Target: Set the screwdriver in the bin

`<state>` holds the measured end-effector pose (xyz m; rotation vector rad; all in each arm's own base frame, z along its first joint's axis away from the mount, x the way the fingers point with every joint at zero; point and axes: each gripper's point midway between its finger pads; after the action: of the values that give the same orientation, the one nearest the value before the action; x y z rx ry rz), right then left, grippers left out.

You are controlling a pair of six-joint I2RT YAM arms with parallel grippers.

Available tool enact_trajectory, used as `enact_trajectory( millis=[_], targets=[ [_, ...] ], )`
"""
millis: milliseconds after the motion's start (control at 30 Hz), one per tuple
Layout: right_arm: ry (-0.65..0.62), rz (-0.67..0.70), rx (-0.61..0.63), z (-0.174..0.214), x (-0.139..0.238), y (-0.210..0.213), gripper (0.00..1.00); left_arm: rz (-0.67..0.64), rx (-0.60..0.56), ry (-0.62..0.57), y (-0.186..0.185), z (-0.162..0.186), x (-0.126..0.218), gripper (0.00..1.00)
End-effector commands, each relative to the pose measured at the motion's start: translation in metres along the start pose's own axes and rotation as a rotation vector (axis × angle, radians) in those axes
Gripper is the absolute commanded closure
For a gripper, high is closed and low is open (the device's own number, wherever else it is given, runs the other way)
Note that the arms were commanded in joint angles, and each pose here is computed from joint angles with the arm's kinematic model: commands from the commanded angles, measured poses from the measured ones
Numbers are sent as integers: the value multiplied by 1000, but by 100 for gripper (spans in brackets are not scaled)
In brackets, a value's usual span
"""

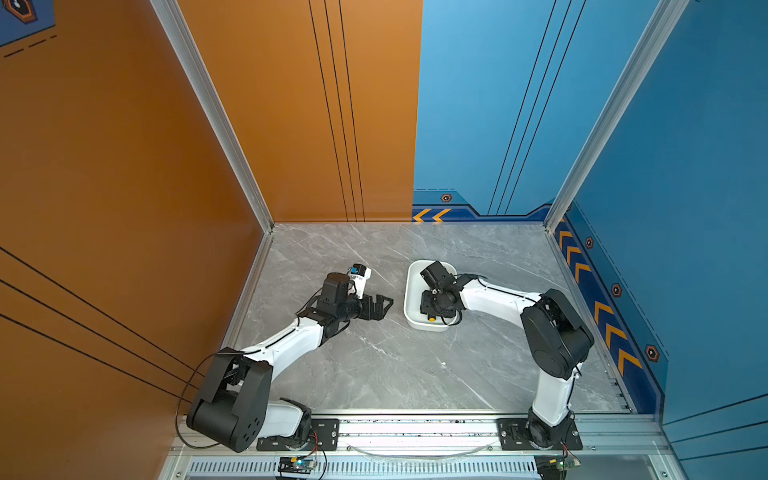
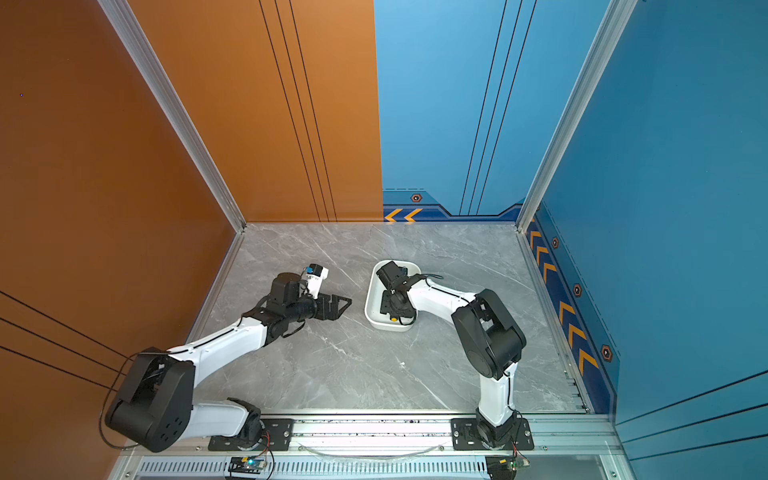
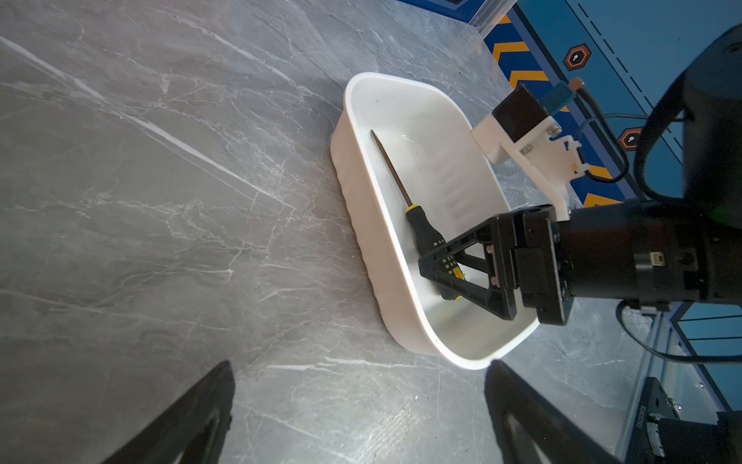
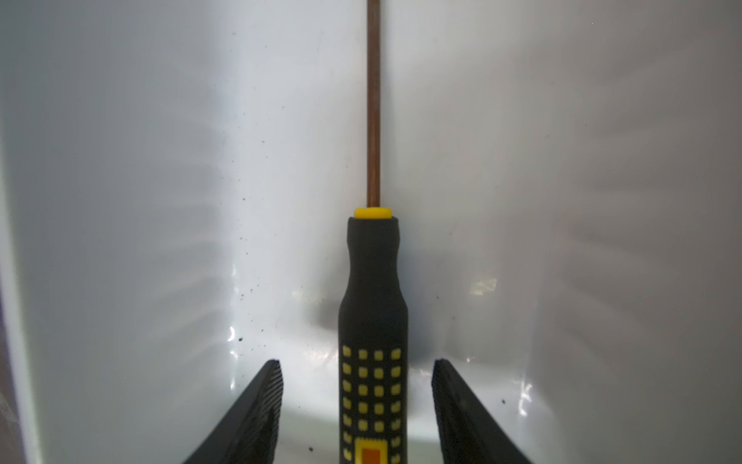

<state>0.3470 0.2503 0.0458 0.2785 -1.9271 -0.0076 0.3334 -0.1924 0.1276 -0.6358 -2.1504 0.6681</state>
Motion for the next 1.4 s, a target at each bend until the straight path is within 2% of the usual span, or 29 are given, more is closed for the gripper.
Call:
enact_trajectory(
  millis=[0,133,200,333,433,533,633,733,833,1067,1133,1300,1367],
  targets=[
    [-69,27,49,-13,42,-7,36,-30,-17,-36,6,-7,13,2],
    [-139,38,53,-20,87,-36,31,-135,-30,-118,23,-25,34,2],
    [-214,68,79,-26,116,-59,29,-202,-29,-182,35,-38,51,2],
    [-465,233,119,-32,167,-126,29,-303,-48,-358,58,-61,93,2],
    [-613,301,90,-21,181,-172,28,-362,-101,-512,75,-72,120,2],
    [-693,348,29,-4,182,-208,28,-385,-179,-663,88,-75,139,2],
    [-773,425,0,5,180,-229,28,-471,-223,-730,110,-74,150,2],
    [-840,483,2,8,171,-244,27,-520,-229,-730,129,-72,149,2],
    [-893,459,15,7,159,-246,27,-494,-228,-699,140,-70,134,2],
    [-895,522,80,1,132,-254,27,-421,-231,-660,151,-73,99,2],
    [-933,532,79,-5,130,-256,27,-430,-230,-638,159,-72,91,2],
    [-939,485,95,-11,108,-256,27,-433,-222,-683,172,-72,84,2],
    [-937,478,112,-10,97,-255,27,-445,-199,-665,176,-70,86,2]
  ],
)
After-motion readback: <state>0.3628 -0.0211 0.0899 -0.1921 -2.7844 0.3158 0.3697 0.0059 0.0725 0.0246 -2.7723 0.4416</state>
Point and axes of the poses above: each gripper's point midway between its finger pads, its own x axis back along the fingers, its own y axis along the line the jaws close on, z = x × y, and after that the axes turned 15 degrees about x, right-handed
